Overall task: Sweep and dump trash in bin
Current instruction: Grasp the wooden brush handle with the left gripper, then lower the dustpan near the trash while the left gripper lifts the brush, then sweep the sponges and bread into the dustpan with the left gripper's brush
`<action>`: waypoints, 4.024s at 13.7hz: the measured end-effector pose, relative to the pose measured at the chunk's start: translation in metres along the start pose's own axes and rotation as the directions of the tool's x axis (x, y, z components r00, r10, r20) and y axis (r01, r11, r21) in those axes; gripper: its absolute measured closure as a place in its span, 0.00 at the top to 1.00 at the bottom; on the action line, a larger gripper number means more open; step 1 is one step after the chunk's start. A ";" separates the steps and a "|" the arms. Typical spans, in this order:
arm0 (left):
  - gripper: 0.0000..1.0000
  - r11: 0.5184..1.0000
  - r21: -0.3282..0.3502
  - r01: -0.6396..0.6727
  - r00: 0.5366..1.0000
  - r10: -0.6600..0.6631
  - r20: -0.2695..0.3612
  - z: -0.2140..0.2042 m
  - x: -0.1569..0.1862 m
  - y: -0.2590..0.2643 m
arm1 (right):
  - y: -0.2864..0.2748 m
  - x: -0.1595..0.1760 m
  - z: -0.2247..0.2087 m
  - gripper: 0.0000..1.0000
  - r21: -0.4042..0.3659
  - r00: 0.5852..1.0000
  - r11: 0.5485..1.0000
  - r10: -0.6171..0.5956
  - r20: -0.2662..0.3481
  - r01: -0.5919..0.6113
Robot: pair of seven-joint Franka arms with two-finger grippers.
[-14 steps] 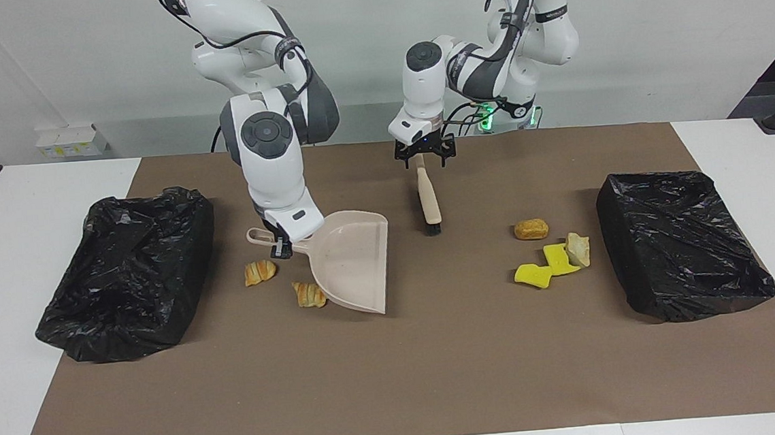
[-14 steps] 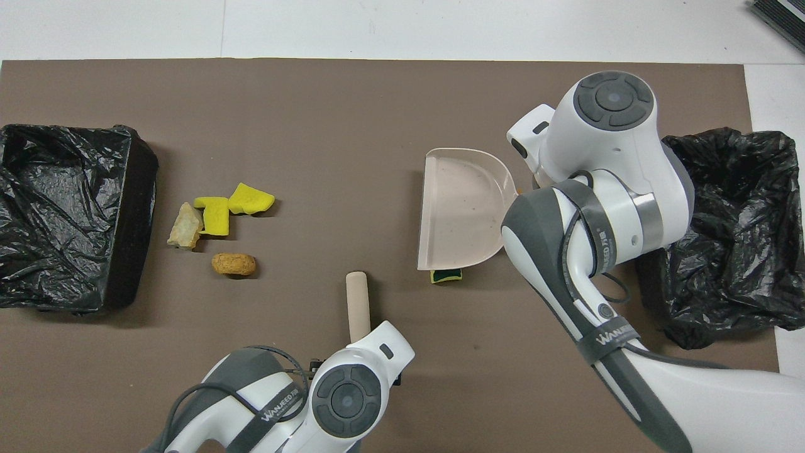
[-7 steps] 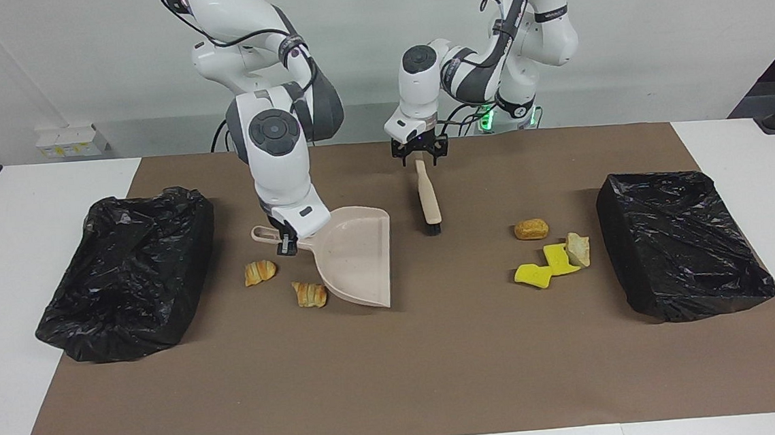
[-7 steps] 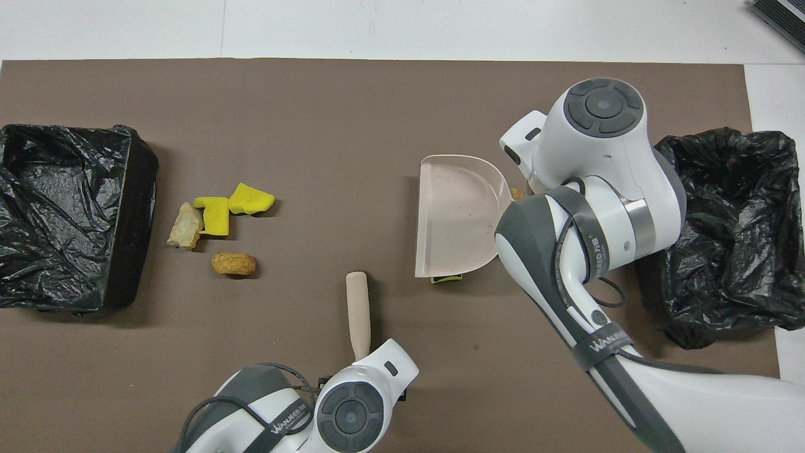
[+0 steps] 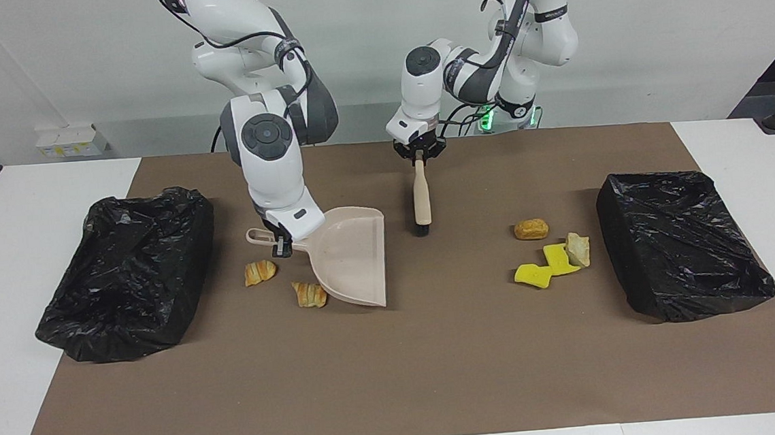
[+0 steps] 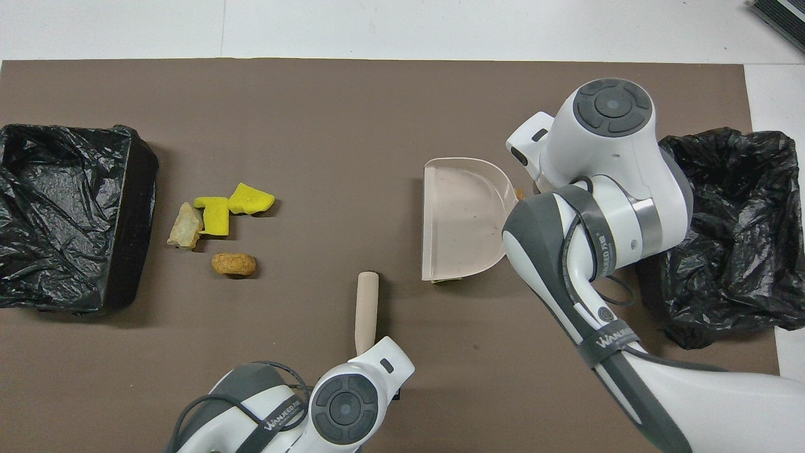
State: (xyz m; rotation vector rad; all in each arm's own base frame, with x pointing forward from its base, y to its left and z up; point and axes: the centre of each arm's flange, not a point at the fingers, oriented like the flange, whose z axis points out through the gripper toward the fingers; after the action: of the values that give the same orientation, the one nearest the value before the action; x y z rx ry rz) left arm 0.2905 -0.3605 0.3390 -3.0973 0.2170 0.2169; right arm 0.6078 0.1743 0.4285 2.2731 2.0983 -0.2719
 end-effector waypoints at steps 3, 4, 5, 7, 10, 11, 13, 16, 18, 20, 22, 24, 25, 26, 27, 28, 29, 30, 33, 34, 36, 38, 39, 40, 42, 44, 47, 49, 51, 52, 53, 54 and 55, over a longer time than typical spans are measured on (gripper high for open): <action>0.26 1.000 0.004 0.020 0.999 -0.020 0.032 -0.034 0.022 -0.032 | -0.007 0.010 0.000 0.32 0.002 1.000 1.000 -0.020 0.002 0.020; 0.26 1.000 0.003 0.017 0.999 -0.017 0.043 -0.050 0.028 -0.049 | -0.012 0.018 0.004 0.32 0.002 0.999 0.999 -0.038 0.006 0.038; 0.26 1.000 0.003 0.016 0.998 -0.016 0.058 -0.068 0.031 -0.068 | -0.018 0.032 0.009 0.32 -0.003 0.998 0.998 -0.064 0.011 0.064; 0.26 1.000 0.002 0.029 0.997 -0.029 0.071 -0.103 0.033 -0.117 | -0.036 0.065 0.022 0.32 -0.017 0.992 0.992 -0.125 0.022 0.126; 0.26 0.996 0.030 0.085 0.996 -0.086 0.038 -0.122 0.054 -0.194 | -0.057 0.103 0.032 0.32 -0.045 0.990 0.990 -0.133 0.048 0.136; 0.26 0.994 0.031 0.106 0.993 -0.107 0.039 -0.120 0.062 -0.221 | -0.063 0.113 0.034 0.32 -0.054 0.991 0.991 -0.124 0.046 0.126; 0.26 0.989 0.037 0.141 0.989 -0.142 0.042 -0.116 0.078 -0.280 | -0.072 0.131 0.038 0.32 -0.066 0.994 0.992 -0.103 0.044 0.106; 0.26 0.975 0.022 0.219 0.975 -0.220 0.020 -0.110 0.094 -0.339 | -0.077 0.141 0.041 0.32 -0.071 0.996 0.994 -0.078 0.045 0.082; 0.26 0.971 0.018 0.238 0.971 -0.239 0.019 -0.104 0.099 -0.349 | -0.078 0.142 0.041 0.32 -0.072 0.996 0.994 -0.077 0.046 0.080; 0.26 0.973 0.020 0.231 0.972 -0.231 0.035 -0.086 0.109 -0.346 | -0.077 0.143 0.041 0.32 -0.090 0.995 0.992 -0.086 0.059 0.092; 0.26 0.975 0.021 0.220 0.974 -0.221 0.049 -0.061 0.120 -0.342 | -0.076 0.145 0.041 0.32 -0.120 0.992 0.986 -0.104 0.076 0.112; 0.26 0.977 0.019 0.210 0.976 -0.211 0.050 -0.047 0.128 -0.339 | -0.076 0.145 0.045 0.32 -0.130 0.991 0.984 -0.110 0.082 0.120; 0.26 0.982 0.015 0.191 0.981 -0.191 0.033 -0.047 0.130 -0.335 | -0.076 0.144 0.047 0.32 -0.129 0.990 0.984 -0.110 0.083 0.120; 0.26 0.987 0.008 0.161 0.987 -0.161 0.018 -0.048 0.132 -0.325 | -0.076 0.144 0.048 0.32 -0.128 0.991 0.985 -0.109 0.083 0.119; 0.26 0.991 -0.007 0.134 0.991 -0.133 0.014 -0.048 0.133 -0.311 | -0.076 0.144 0.049 0.32 -0.128 0.991 0.985 -0.108 0.083 0.118; 0.26 0.994 -0.030 0.102 0.995 -0.102 0.013 -0.049 0.133 -0.294 | -0.076 0.144 0.049 0.32 -0.128 0.991 0.985 -0.108 0.083 0.118; 0.26 0.996 -0.053 0.073 0.997 -0.072 0.013 -0.049 0.132 -0.278 | -0.076 0.144 0.049 0.32 -0.128 0.991 0.985 -0.107 0.083 0.118; 0.26 0.996 -0.074 0.042 0.999 -0.041 0.013 -0.049 0.130 -0.260 | -0.076 0.144 0.049 0.32 -0.128 0.991 0.985 -0.107 0.083 0.117; 0.26 0.994 -0.109 -0.022 1.000 0.022 -0.001 -0.057 0.124 -0.213 | -0.076 0.144 0.049 0.32 -0.128 0.991 0.985 -0.107 0.083 0.117; 0.26 0.993 -0.112 -0.027 1.000 0.025 -0.015 -0.066 0.123 -0.208 | -0.076 0.144 0.049 0.32 -0.128 0.991 0.985 -0.107 0.083 0.117; 0.26 0.993 -0.119 -0.019 0.999 0.015 -0.035 -0.094 0.122 -0.215 | -0.076 0.144 0.049 0.32 -0.127 0.991 0.985 -0.106 0.083 0.116; 0.26 0.991 -0.131 0.031 0.998 -0.038 -0.053 -0.113 0.126 -0.240 | -0.076 0.144 0.049 0.32 -0.127 0.991 0.985 -0.105 0.083 0.115; 0.26 0.988 -0.137 0.070 0.996 -0.078 -0.051 -0.113 0.129 -0.260 | -0.076 0.144 0.049 0.32 -0.127 0.991 0.985 -0.105 0.083 0.115; 0.26 0.985 -0.136 0.104 0.993 -0.112 -0.050 -0.110 0.132 -0.281 | -0.076 0.143 0.049 0.32 -0.127 0.991 0.985 -0.105 0.083 0.115; 0.26 0.985 -0.112 0.131 0.989 -0.138 -0.059 -0.096 0.143 -0.308 | -0.077 0.143 0.050 0.32 -0.127 0.991 0.985 -0.104 0.084 0.114; 0.26 0.987 -0.096 0.125 0.991 -0.129 -0.029 -0.065 0.156 -0.307 | -0.077 0.143 0.050 0.32 -0.126 0.991 0.985 -0.104 0.084 0.114; 0.26 0.993 -0.079 0.088 0.996 -0.086 0.033 -0.026 0.156 -0.269 | -0.077 0.143 0.050 0.32 -0.126 0.991 0.986 -0.103 0.084 0.113; 0.26 0.996 -0.064 0.068 0.997 -0.067 0.022 -0.014 0.146 -0.225 | -0.077 0.143 0.050 0.32 -0.126 0.991 0.986 -0.103 0.084 0.113; 0.26 0.998 -0.058 0.022 1.000 -0.022 0.012 -0.015 0.137 -0.190 | -0.077 0.143 0.050 0.32 -0.126 0.991 0.986 -0.103 0.084 0.113; 0.26 0.998 -0.062 0.001 1.000 -0.001 0.011 -0.016 0.132 -0.174 | -0.077 0.143 0.050 0.32 -0.126 0.991 0.986 -0.103 0.084 0.113; 0.26 0.997 -0.072 -0.017 1.000 0.018 0.012 -0.016 0.128 -0.159 | -0.077 0.143 0.050 0.32 -0.126 0.991 0.986 -0.103 0.084 0.113; 0.26 0.996 -0.087 -0.034 0.999 0.036 0.015 -0.016 0.122 -0.143 | -0.077 0.143 0.050 0.32 -0.126 0.991 0.986 -0.103 0.084 0.113; 0.26 0.993 -0.103 -0.053 0.998 0.056 0.019 -0.016 0.116 -0.126 | -0.077 0.143 0.050 0.32 -0.125 0.991 0.986 -0.103 0.084 0.113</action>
State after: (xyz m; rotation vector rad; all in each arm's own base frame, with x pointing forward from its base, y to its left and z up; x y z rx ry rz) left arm 0.4241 -0.2518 0.3414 -3.1911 0.2994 0.2708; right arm 0.5369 0.3146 0.3641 2.0481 2.1363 -0.2157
